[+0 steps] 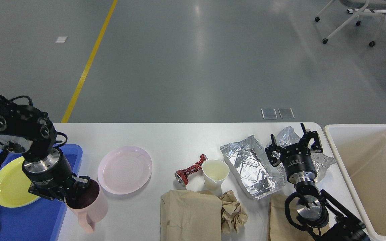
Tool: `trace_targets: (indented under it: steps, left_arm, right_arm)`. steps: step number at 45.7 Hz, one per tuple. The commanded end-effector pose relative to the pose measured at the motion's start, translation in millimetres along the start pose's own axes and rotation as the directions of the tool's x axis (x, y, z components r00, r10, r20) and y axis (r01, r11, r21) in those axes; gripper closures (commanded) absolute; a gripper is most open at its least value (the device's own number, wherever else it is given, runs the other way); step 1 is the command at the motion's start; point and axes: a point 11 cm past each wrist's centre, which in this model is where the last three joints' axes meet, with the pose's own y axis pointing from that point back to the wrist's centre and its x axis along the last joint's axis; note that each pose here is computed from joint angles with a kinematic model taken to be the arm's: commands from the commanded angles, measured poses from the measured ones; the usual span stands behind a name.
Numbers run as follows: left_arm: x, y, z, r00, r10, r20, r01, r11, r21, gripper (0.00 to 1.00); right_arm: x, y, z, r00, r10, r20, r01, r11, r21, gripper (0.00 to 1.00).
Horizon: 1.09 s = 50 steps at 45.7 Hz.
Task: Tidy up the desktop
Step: 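Grasp the pink mug with the left gripper and lift it, then lower the pink mug onto the blue tray and release it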
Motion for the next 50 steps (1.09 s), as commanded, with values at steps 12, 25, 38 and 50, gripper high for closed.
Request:
trace_targets:
  steps: [12, 25, 38, 50]
  left_arm:
    - [-32, 133, 18, 0.992, 0.076, 0.105, -0.076, 0.997, -0.007, 0.99]
    - [-43, 208, 23, 0.963, 0.258, 0.085, -0.253, 0.966, -0.056, 0.99]
    - [-15, 168, -19, 0.985, 0.164, -0.054, -0.165, 0.986, -0.029, 0.98]
    - [23, 70, -99, 0.982, 0.030, -0.188, -0.026, 0.999, 0.027, 0.98]
  right_arm:
    - [0, 0, 0, 1.000, -0.001, 0.000, 0.001, 1.000, 0.000, 0.00]
    - [0, 0, 0, 1.000, 0.001, 0.000, -0.001, 1.000, 0.000, 0.00]
    - [0, 0, 0, 1.000, -0.001, 0.000, 0.001, 1.000, 0.000, 0.00]
    - [0, 0, 0, 1.000, 0.001, 0.000, -0.001, 1.000, 0.000, 0.00]
